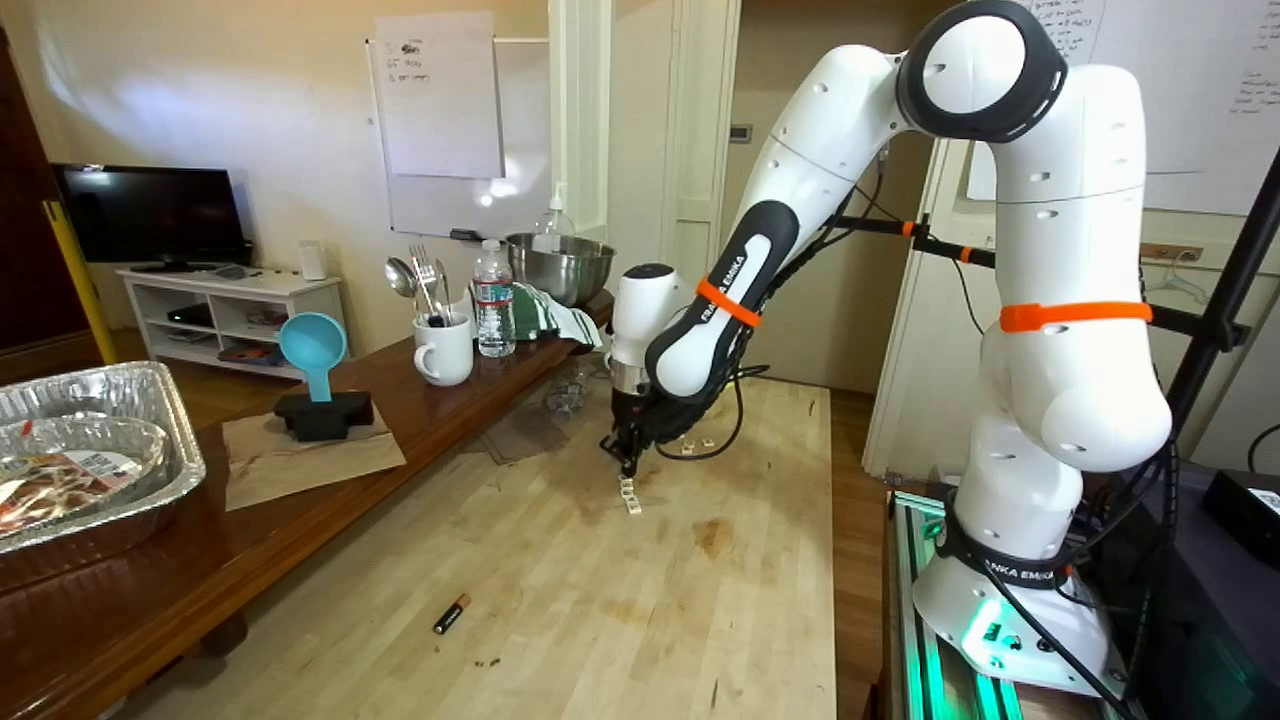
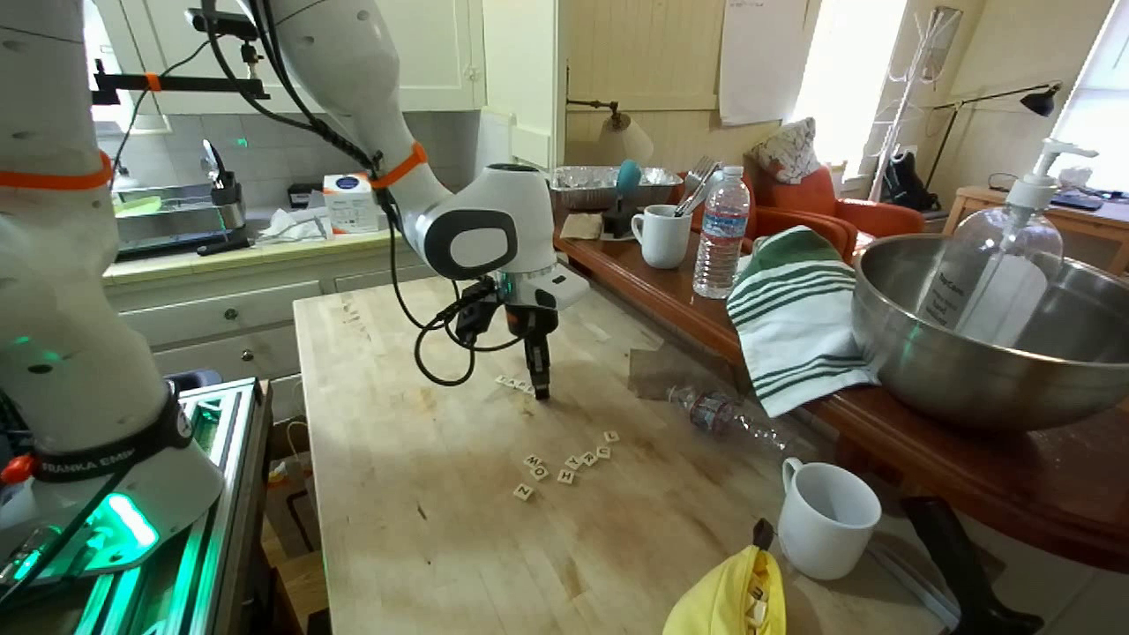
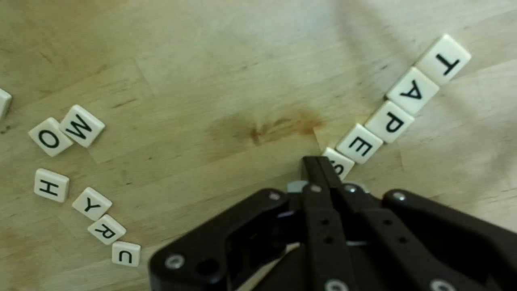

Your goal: Use the tiles to create the word 'Tapes'.

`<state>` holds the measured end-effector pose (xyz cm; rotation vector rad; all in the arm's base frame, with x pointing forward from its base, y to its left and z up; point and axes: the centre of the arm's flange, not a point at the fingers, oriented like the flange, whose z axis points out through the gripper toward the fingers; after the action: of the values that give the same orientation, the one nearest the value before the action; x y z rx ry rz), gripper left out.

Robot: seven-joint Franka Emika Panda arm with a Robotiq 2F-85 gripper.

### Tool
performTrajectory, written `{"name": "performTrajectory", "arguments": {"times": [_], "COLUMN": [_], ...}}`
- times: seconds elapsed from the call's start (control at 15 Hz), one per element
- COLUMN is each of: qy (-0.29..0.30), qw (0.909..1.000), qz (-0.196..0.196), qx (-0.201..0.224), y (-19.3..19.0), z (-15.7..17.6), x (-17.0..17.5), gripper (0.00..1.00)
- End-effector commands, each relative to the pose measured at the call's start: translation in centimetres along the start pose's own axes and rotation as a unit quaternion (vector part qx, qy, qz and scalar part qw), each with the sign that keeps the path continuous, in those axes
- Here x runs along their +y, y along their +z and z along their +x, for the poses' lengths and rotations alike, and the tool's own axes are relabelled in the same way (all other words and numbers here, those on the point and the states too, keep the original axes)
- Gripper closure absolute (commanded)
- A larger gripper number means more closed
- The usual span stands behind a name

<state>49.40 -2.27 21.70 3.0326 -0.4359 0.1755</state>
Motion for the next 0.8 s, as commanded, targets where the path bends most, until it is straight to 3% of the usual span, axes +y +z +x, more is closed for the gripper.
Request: {"name": "performTrajectory", "arguments": {"times": [0.0,0.73], "qy": [0.017,0.04], "qw": [0.9992,0.999], "qz": [-0.003,0.0], "qx": [-0.035,-0.021], "y": [2.27,1.84], "z": [-1.23,-1.03], "x": [-1.28,-1.02], "gripper": [1.0,1.0]}}
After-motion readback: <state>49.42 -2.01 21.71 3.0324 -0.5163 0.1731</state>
